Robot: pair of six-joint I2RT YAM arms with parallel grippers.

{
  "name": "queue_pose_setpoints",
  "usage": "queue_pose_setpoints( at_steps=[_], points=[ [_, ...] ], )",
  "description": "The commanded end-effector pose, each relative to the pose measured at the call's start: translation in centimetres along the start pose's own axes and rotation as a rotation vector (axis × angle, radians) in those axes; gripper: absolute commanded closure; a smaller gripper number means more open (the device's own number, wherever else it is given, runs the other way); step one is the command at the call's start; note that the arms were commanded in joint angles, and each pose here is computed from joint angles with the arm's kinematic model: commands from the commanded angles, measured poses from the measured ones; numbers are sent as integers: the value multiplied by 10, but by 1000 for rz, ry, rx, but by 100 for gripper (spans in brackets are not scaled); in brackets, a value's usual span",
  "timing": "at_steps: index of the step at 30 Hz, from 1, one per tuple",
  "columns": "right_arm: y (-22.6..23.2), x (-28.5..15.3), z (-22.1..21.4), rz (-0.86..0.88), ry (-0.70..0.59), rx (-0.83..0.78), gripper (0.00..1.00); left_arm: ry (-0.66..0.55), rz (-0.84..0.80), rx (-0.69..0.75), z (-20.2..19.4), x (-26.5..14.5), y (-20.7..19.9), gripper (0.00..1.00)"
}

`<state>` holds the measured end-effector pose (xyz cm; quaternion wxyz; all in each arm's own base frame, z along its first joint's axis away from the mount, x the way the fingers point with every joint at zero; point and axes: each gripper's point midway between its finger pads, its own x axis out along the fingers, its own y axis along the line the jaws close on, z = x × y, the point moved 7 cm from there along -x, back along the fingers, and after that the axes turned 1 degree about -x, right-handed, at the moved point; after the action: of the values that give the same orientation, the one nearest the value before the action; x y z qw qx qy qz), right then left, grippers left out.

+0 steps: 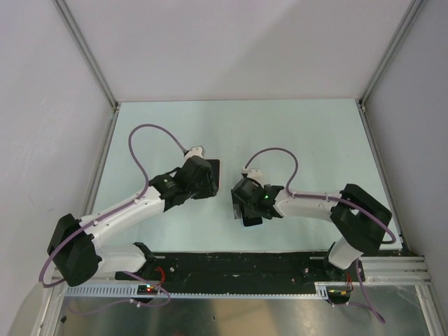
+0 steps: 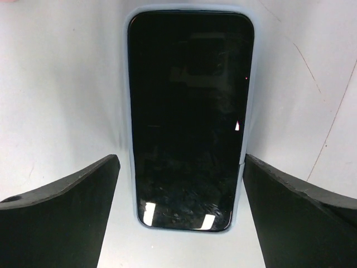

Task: Put the phone into the phone case

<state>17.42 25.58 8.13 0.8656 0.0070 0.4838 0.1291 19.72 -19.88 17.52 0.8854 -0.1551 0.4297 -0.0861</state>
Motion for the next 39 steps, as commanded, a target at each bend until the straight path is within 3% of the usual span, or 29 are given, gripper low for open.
queue_pose_setpoints(
  at_steps=[1,5,10,12,24,28,34,39],
  points=[
    [7,6,5,-115,-10,-37,5,-32,-25,18,7,-9,4,53],
    [6,13,3,-218,31,-63,15,-42,-30,12,9,-12,7,53],
    [9,21,22,-220,29,-39,57,-63,-35,-3,14,-17,16,53],
    [7,27,41,-192,16,-2,69,-69,-35,-11,16,-19,19,53],
    [12,80,130,-185,2,118,74,-76,-33,-28,18,-20,28,53],
    [12,81,128,-199,9,129,68,-75,-35,-29,17,-21,28,53],
    [12,78,127,-136,4,160,22,-67,-42,-30,15,-18,27,52],
    [21,52,149,-19,-81,152,2,-78,-43,-33,18,-19,27,50]
  ],
)
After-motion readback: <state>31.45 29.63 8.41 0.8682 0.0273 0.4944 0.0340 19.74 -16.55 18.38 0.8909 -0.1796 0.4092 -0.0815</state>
